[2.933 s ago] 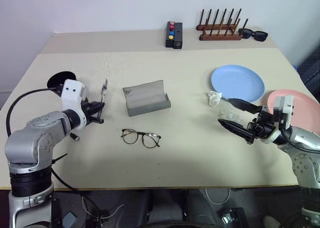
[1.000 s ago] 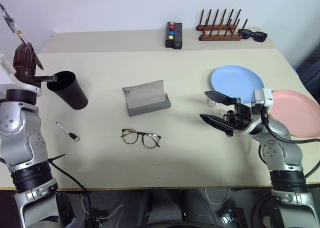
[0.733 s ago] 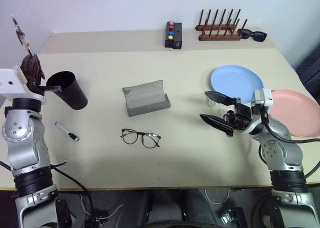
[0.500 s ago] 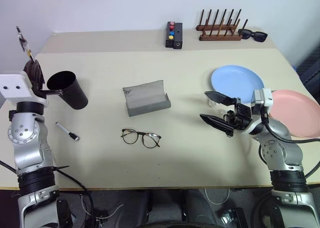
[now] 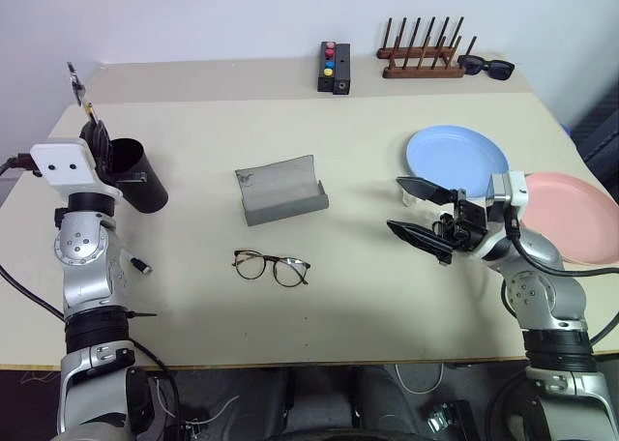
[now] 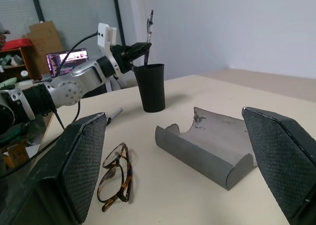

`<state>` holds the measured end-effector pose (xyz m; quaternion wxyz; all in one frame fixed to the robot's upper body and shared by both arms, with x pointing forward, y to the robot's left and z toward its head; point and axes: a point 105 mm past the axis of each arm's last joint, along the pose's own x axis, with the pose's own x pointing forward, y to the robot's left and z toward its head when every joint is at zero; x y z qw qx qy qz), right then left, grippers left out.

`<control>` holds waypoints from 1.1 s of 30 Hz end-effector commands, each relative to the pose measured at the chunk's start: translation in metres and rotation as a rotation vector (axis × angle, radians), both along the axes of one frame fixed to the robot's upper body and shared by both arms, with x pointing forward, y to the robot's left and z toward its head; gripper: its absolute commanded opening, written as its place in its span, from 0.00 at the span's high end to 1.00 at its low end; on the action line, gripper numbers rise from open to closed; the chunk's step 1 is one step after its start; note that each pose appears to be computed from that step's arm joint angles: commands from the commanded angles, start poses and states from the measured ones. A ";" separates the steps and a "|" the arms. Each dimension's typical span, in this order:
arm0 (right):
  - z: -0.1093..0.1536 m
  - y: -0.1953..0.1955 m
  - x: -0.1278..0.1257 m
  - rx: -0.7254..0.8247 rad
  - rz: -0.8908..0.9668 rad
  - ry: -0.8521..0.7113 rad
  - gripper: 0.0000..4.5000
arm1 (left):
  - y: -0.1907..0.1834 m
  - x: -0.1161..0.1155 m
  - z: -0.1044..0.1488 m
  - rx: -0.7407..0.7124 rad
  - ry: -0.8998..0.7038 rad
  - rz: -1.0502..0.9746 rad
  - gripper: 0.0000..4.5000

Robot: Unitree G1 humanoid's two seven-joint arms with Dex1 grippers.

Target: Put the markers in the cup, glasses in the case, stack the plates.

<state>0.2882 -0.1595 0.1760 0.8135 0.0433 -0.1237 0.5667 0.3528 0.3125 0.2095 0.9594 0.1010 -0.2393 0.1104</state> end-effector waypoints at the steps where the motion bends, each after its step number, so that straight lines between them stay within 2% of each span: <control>1: 0.010 -0.005 -0.003 0.004 -0.015 -0.043 0.00 | 0.001 -0.003 0.009 0.016 -0.039 0.008 0.80; 2: 0.010 -0.006 -0.003 0.004 -0.017 -0.043 0.00 | 0.001 -0.003 0.008 0.015 -0.038 0.008 0.74; 8: 0.010 -0.006 -0.003 0.004 -0.019 -0.045 0.00 | 0.000 -0.003 0.007 0.011 -0.031 0.000 0.06; 9: 0.010 -0.006 -0.003 0.003 -0.019 -0.045 0.00 | -0.001 -0.003 0.007 0.012 -0.029 -0.009 0.01; 14: 0.009 -0.007 -0.002 0.002 -0.022 -0.044 0.00 | -0.006 -0.011 0.021 -0.017 -0.065 -0.063 0.01; 22: 0.006 -0.007 -0.001 0.002 -0.024 -0.040 0.00 | 0.025 -0.045 0.056 -0.261 -0.144 -0.055 0.01; 25: 0.005 -0.008 0.001 0.002 -0.024 -0.039 0.00 | 0.035 -0.052 0.048 -0.380 -0.070 -0.014 0.01; 33: 0.002 -0.007 0.006 -0.004 -0.013 -0.035 0.00 | 0.028 -0.067 0.016 -0.546 0.158 0.112 0.01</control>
